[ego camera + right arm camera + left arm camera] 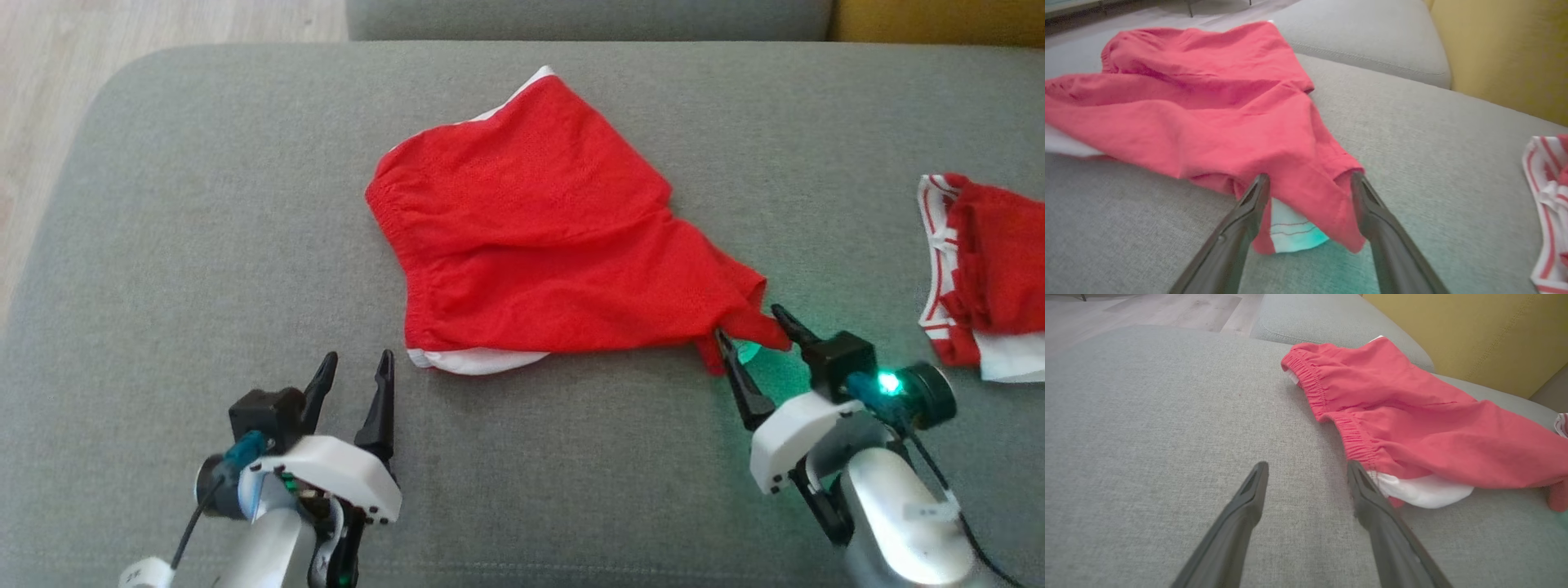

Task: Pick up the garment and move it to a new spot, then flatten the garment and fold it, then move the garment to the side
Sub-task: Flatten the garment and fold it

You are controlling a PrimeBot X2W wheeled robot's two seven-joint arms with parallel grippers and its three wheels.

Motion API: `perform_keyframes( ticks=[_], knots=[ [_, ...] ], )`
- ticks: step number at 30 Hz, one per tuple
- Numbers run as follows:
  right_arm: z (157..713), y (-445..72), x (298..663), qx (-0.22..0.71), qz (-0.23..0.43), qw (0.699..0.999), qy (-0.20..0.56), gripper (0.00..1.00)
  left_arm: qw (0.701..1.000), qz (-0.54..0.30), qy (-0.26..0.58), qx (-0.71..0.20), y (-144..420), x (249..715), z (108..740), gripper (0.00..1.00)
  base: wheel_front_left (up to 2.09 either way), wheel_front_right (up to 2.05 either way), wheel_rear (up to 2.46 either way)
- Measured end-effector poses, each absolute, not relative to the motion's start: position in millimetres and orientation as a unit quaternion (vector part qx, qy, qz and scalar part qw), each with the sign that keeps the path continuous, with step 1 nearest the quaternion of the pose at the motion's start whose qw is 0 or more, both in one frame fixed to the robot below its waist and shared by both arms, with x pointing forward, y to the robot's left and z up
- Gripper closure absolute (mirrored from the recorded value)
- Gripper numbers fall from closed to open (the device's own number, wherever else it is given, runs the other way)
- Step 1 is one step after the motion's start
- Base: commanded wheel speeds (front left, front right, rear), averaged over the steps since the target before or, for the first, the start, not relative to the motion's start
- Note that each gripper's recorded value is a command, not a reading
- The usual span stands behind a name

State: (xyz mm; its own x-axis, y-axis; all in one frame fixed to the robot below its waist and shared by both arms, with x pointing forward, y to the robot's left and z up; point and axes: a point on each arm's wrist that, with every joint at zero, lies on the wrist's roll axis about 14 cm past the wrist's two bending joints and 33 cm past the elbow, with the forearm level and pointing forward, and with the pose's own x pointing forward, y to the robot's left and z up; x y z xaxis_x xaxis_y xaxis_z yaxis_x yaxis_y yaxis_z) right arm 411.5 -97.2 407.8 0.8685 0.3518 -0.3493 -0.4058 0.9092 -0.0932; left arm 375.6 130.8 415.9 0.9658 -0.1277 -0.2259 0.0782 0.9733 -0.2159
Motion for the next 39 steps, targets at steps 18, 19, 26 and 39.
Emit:
perform_keyframes(
  ticks=[18, 19, 26, 39],
  knots=[
    [388, -79, 421, -0.101, 0.253, 0.941, 0.203, 1.00, 0.986, -0.042, 0.124, -0.105, 138, 382, 412, 0.00, 0.00, 0.00, 0.00],
    [391, -78, 423, -0.094, 0.252, 0.942, 0.200, 1.00, 0.986, -0.042, 0.125, -0.106, 138, 382, 412, 0.00, 0.00, 0.00, 0.00],
    [413, -74, 442, -0.095, 0.269, 0.939, 0.191, 1.00, 0.986, -0.040, 0.126, -0.104, 141, 380, 411, 0.00, 0.00, 0.00, 0.00],
    [427, -80, 402, -0.169, 0.358, 0.872, 0.287, 1.00, 0.986, -0.040, 0.120, -0.105, 141, 374, 417, 0.00, 0.00, 0.00, 0.00]
  ],
)
